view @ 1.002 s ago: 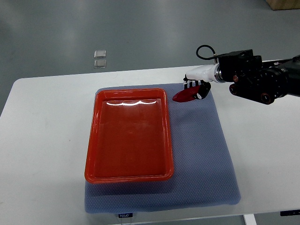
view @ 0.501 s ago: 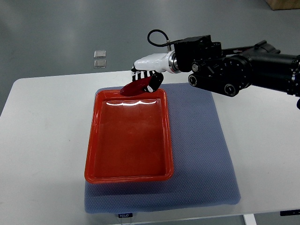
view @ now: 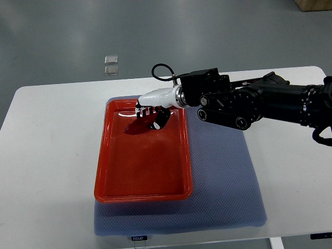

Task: Place red pepper on red tray
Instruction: 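Lift the red pepper and carry it over the red tray, then open the right hand to release the pepper into the tray, then raise it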

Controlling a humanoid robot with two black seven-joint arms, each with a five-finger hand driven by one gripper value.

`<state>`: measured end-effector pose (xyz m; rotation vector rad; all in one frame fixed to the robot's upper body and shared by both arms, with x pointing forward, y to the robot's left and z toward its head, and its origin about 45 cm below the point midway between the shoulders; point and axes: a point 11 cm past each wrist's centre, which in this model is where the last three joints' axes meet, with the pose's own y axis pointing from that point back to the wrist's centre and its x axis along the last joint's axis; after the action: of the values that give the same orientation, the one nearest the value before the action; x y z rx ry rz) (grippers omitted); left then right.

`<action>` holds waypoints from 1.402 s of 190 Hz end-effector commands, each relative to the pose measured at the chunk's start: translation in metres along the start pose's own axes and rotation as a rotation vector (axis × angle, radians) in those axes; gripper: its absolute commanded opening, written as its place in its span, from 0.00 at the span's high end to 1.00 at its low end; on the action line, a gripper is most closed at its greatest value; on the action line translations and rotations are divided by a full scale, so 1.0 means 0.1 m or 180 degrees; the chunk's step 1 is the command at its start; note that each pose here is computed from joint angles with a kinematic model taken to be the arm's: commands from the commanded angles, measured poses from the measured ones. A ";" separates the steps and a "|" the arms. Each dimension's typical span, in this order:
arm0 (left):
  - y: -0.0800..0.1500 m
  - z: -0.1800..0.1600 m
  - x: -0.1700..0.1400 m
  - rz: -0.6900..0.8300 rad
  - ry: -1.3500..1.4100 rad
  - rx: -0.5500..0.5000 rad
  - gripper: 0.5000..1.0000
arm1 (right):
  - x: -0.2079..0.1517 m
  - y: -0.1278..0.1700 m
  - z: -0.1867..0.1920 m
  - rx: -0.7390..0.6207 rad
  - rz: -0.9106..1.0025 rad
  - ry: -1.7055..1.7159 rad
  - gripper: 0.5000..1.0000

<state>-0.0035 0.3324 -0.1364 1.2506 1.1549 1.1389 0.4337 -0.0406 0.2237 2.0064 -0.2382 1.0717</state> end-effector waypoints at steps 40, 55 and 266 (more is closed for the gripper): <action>0.00 0.00 0.00 -0.0001 -0.0001 0.0000 0.00 | -0.20 -0.04 0.05 0.0002 -0.0070 -0.0107 0.86; 0.00 0.00 0.00 -0.0001 -0.0001 0.0000 0.00 | -0.19 -0.04 0.04 0.0017 -0.0045 -0.0147 0.84; 0.00 0.00 0.01 0.0009 -0.0005 0.0003 0.00 | 0.24 0.13 0.30 0.0592 0.1096 -0.2641 0.17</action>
<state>-0.0035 0.3335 -0.1363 1.2528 1.1539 1.1409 0.4539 -0.0489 0.2449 2.4737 -0.7991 0.5619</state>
